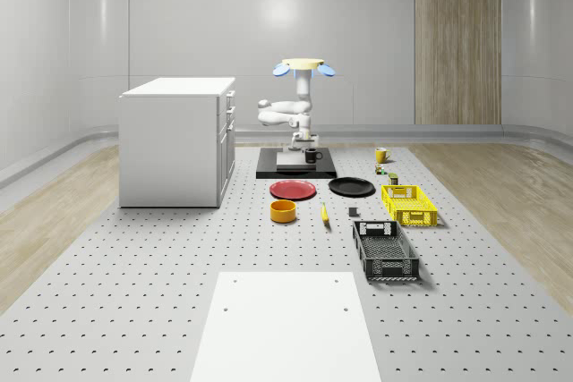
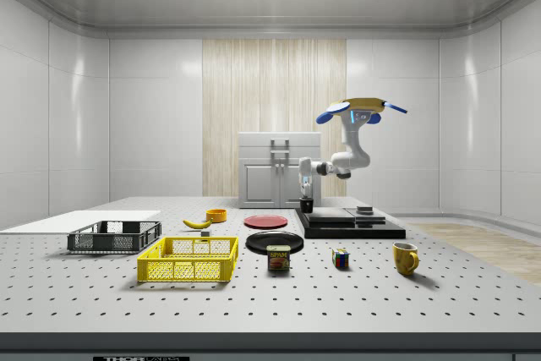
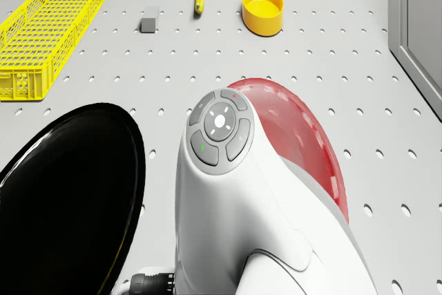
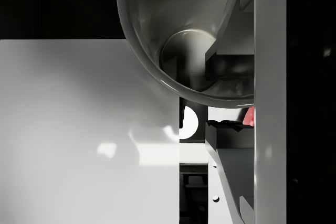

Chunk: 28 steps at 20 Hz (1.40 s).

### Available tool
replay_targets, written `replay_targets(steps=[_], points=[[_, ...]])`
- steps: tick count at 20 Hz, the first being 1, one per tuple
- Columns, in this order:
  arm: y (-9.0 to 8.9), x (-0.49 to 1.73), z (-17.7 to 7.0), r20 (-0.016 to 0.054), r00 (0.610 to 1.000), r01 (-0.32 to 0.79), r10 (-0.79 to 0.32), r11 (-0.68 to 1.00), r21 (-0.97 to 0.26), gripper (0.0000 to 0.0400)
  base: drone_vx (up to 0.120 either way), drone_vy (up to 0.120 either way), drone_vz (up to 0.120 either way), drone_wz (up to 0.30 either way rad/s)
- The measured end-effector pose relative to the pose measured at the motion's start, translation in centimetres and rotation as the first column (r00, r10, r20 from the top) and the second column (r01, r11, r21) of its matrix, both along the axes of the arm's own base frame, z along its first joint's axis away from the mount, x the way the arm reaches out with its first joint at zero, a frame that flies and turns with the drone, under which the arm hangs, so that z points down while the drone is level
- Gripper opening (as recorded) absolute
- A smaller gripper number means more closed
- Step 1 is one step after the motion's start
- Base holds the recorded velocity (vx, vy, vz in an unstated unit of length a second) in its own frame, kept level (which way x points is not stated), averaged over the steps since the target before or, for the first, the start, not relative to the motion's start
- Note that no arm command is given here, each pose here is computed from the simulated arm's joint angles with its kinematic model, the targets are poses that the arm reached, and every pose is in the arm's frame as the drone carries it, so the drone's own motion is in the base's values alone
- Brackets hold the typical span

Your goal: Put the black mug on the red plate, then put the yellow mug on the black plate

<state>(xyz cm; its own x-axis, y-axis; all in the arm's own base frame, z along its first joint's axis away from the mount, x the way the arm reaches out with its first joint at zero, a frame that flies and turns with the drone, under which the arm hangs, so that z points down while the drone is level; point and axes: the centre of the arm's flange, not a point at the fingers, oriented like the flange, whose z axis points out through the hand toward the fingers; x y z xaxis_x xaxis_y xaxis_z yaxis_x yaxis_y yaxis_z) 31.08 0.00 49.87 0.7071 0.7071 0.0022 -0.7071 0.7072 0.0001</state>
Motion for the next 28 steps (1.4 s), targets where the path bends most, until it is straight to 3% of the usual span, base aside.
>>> replay_targets(steps=[11,28], points=[[0.0,0.0,0.0,0.0,1.0,0.0,0.0,1.0,0.0,0.011,0.12,-0.076,0.0,0.0],[0.0,0.0,0.0,0.0,1.0,0.0,0.0,1.0,0.0,0.011,0.12,0.0,0.0,0.0]])
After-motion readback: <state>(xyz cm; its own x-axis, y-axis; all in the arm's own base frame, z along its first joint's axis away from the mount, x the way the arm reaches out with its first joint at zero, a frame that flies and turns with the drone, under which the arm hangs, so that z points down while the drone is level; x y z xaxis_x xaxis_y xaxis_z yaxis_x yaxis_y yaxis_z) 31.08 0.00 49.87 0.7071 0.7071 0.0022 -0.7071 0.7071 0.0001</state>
